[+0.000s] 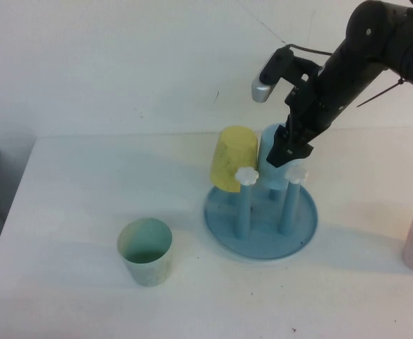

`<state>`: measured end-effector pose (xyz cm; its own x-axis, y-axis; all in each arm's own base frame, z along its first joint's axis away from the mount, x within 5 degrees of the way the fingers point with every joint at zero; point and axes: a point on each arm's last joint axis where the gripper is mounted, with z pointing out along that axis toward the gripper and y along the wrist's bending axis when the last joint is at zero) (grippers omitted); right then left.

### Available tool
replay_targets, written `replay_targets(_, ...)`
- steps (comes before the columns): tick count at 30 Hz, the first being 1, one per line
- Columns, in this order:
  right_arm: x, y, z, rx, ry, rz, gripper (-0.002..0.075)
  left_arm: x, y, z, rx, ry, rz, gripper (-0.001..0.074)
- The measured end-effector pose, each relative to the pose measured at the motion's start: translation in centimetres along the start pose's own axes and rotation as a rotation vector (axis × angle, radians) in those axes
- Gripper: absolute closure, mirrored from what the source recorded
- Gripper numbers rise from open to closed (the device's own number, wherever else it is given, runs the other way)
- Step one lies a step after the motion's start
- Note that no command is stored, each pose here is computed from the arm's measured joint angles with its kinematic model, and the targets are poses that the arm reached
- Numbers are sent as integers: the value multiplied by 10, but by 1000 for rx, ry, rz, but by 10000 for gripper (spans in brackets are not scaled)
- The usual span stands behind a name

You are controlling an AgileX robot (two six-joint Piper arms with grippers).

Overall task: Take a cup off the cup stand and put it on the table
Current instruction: Pick up the cup from the rack, then hand over the cup

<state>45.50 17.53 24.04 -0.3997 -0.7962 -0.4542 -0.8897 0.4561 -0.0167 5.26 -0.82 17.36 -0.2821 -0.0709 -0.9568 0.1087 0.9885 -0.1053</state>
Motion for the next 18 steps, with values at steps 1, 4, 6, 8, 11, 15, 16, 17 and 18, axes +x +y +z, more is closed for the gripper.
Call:
replay_targets(1,-1,1,-3,-9,5,-3,153,0,0,0,0,0,0,738)
replay_targets(4,-6,3,-17,-27,13,-16,153,0,0,0,0,0,0,738)
replay_targets(6,-13,4,-35,-5,1,-22,153,0,0,0,0,0,0,738)
replay_targets(8,-22,5,-60,51,-32,-26,153,0,0,0,0,0,0,738)
replay_targets(11,-33,10,-105,138,-106,10,153,0,0,0,0,0,0,738)
replay_targets(15,-32,28,-164,189,-201,78,153,0,0,0,0,0,0,738)
replay_targets(16,-28,34,-174,170,-222,98,153,0,0,0,0,0,0,738)
replay_targets(17,-22,38,-176,136,-226,122,153,0,0,0,0,0,0,738)
replay_targets(18,-15,44,-177,86,-237,145,153,0,0,0,0,0,0,738)
